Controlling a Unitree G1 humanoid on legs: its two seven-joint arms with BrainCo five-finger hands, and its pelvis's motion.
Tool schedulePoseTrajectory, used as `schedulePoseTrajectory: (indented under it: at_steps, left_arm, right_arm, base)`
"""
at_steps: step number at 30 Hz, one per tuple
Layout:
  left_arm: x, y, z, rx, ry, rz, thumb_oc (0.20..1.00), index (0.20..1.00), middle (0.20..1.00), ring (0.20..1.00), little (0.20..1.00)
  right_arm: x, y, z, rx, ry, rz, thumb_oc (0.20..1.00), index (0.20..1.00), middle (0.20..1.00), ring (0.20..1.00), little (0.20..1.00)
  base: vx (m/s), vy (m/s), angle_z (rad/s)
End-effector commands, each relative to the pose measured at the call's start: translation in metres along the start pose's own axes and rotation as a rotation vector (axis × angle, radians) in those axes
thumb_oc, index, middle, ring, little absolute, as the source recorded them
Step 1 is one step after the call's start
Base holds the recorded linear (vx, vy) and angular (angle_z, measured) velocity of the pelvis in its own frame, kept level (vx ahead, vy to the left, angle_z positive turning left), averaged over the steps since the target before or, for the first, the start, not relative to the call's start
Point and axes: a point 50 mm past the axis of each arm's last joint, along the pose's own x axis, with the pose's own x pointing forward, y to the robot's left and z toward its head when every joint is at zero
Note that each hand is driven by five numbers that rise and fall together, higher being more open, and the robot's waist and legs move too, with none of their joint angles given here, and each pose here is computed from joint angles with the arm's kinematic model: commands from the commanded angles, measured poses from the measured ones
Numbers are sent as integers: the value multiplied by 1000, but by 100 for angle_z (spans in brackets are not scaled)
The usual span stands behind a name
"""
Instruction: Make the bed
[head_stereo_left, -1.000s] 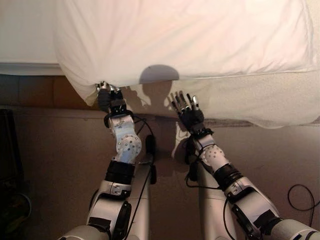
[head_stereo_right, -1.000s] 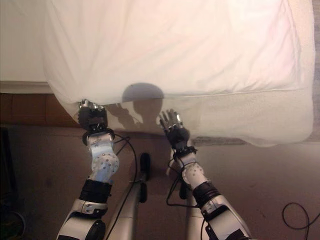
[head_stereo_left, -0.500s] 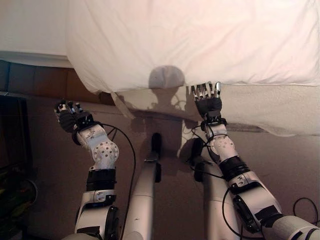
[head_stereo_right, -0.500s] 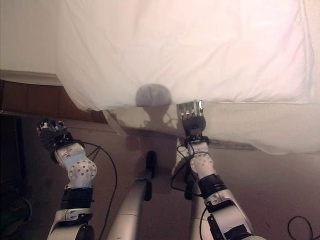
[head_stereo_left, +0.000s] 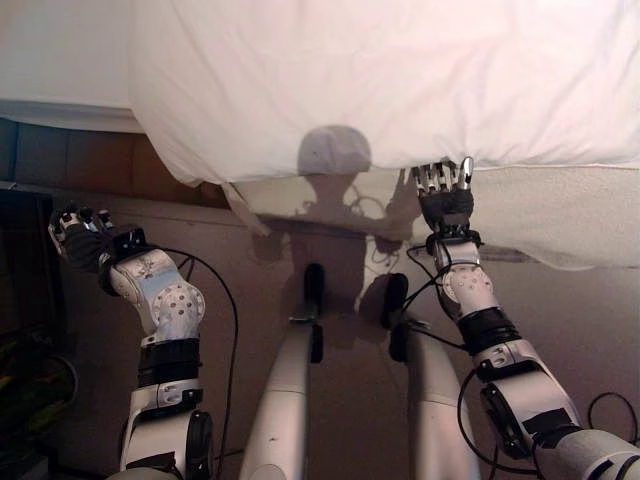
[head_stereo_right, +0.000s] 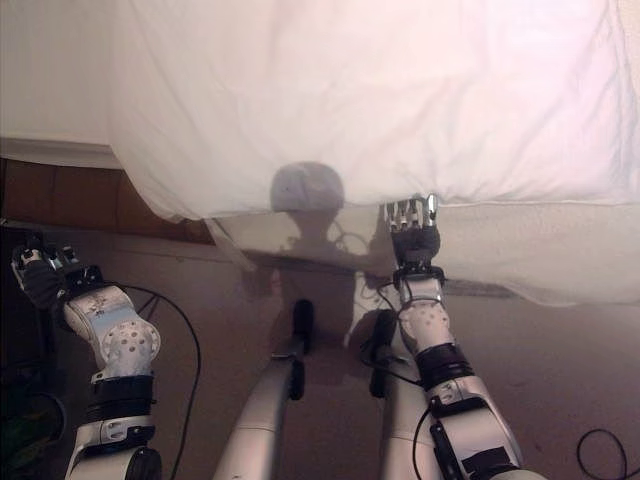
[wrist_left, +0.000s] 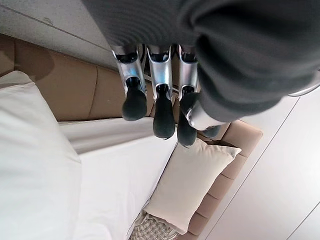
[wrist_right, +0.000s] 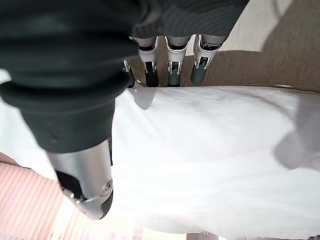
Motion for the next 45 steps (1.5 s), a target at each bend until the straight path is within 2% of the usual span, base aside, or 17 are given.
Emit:
schedulePoseTrajectory:
  at_steps: [1, 2, 3, 4, 16, 30, 38, 45]
  left_arm:
    - [-7, 5, 2, 49, -4, -97, 558, 558, 558, 558, 558]
    - [-7, 5, 1, 48, -1, -98, 627, 627, 627, 627, 627]
    - [-7, 5, 1, 48, 0, -98, 893, 893, 893, 893, 893]
    - [-13, 9, -7, 38, 48, -101, 1000, 1000, 1000, 1000, 1000]
    - [-39, 30, -48, 57, 314, -141, 1000, 1000, 1000, 1000, 1000]
    - [-113, 90, -116, 157, 865, -107, 1000, 1000, 1000, 1000, 1000]
    - [-132, 81, -139, 97, 987, -158, 1000, 1000, 1000, 1000, 1000]
    - [-119, 32, -143, -57, 930, -365, 1000, 1000, 1000, 1000, 1000]
  right_arm:
    - [-5, -3, 11, -50, -15, 30, 1000, 1000, 1000, 1000, 1000]
    - [-5, -4, 11, -50, -16, 29, 1000, 1000, 1000, 1000, 1000]
    - [-5, -4, 11, -51, -16, 29, 1000, 1000, 1000, 1000, 1000]
    - [-6, -6, 7, -45, 2, 30, 1000, 1000, 1000, 1000, 1000]
    - [-15, -27, 5, -52, 33, -21, 1000, 1000, 1000, 1000, 1000]
    - [-25, -36, -10, -96, 119, -10, 1000, 1000, 1000, 1000, 1000]
    - [-62, -74, -32, -162, 237, -102, 1000, 1000, 1000, 1000, 1000]
    - [-111, -113, -43, -213, 341, -214, 1000, 1000, 1000, 1000, 1000]
  base:
    - [0, 0, 0]
    - [0, 0, 0]
    - [0, 0, 0]
    - [0, 0, 0]
    - [0, 0, 0]
    - [-2, -1, -2]
    - [-5, -10, -5]
    - [-2, -16, -12]
